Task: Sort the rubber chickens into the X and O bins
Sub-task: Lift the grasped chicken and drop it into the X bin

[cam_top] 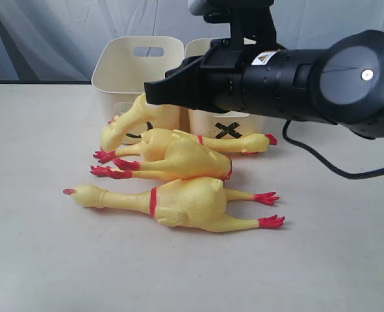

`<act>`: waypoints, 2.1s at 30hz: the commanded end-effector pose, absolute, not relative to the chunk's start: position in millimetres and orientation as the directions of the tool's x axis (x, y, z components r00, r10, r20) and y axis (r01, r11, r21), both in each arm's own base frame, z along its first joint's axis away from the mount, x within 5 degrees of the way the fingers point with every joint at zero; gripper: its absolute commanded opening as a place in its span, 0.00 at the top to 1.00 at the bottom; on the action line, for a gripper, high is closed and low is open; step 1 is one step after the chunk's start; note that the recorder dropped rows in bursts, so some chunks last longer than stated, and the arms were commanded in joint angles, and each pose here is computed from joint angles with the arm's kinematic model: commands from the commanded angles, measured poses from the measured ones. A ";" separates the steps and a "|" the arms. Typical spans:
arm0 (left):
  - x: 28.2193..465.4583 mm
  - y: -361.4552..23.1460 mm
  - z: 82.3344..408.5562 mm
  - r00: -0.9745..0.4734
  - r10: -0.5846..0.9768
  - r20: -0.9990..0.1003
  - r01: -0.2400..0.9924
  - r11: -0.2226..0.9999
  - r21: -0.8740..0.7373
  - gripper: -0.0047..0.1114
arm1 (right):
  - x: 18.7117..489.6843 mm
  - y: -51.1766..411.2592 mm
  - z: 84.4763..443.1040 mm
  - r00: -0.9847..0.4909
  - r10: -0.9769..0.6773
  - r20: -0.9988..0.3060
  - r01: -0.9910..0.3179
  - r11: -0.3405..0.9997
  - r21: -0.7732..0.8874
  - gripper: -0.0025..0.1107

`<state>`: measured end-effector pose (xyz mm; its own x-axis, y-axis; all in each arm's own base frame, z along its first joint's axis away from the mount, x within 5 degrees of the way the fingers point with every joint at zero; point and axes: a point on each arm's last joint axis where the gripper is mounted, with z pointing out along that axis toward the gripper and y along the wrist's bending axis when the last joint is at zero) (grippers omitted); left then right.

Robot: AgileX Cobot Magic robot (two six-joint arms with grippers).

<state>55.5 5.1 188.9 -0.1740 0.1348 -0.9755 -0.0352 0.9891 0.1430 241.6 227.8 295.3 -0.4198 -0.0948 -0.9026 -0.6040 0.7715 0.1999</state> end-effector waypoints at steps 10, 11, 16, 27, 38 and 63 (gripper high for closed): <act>55.4 4.7 192.6 -0.146 0.132 -0.980 -0.035 0.990 0.139 0.96 | 238.2 216.3 327.9 -0.296 -0.001 -0.955 -0.586 0.789 0.181 0.99; 55.4 4.7 192.6 -0.146 0.132 -0.980 -0.035 0.990 0.139 0.96 | 238.4 214.8 330.3 -0.282 0.005 -0.959 -0.583 0.793 0.176 0.99; 55.4 4.7 192.6 -0.146 0.132 -0.980 -0.035 0.990 0.139 0.96 | 239.9 209.2 341.3 -0.207 0.053 -0.977 -0.554 0.817 0.162 0.99; 55.4 4.7 192.6 -0.146 0.132 -0.980 -0.035 0.990 0.139 0.96 | 264.4 176.3 345.4 -0.165 0.135 -0.977 -0.396 0.898 0.191 0.99; 55.4 4.7 192.6 -0.146 0.132 -0.980 -0.035 0.990 0.139 0.96 | 288.2 138.2 345.7 -0.112 0.150 -0.982 -0.250 0.952 0.174 0.99; 55.4 4.7 192.6 -0.146 0.132 -0.980 -0.035 0.990 0.139 0.96 | 416.3 187.6 242.6 -0.249 0.061 -0.967 -0.165 0.981 0.104 0.53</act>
<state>55.5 5.1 188.9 -0.1740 0.1348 -0.9755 -0.0352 0.9891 0.1430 413.6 188.8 241.4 -0.2596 0.0674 -0.9634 -0.1658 0.9796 0.1132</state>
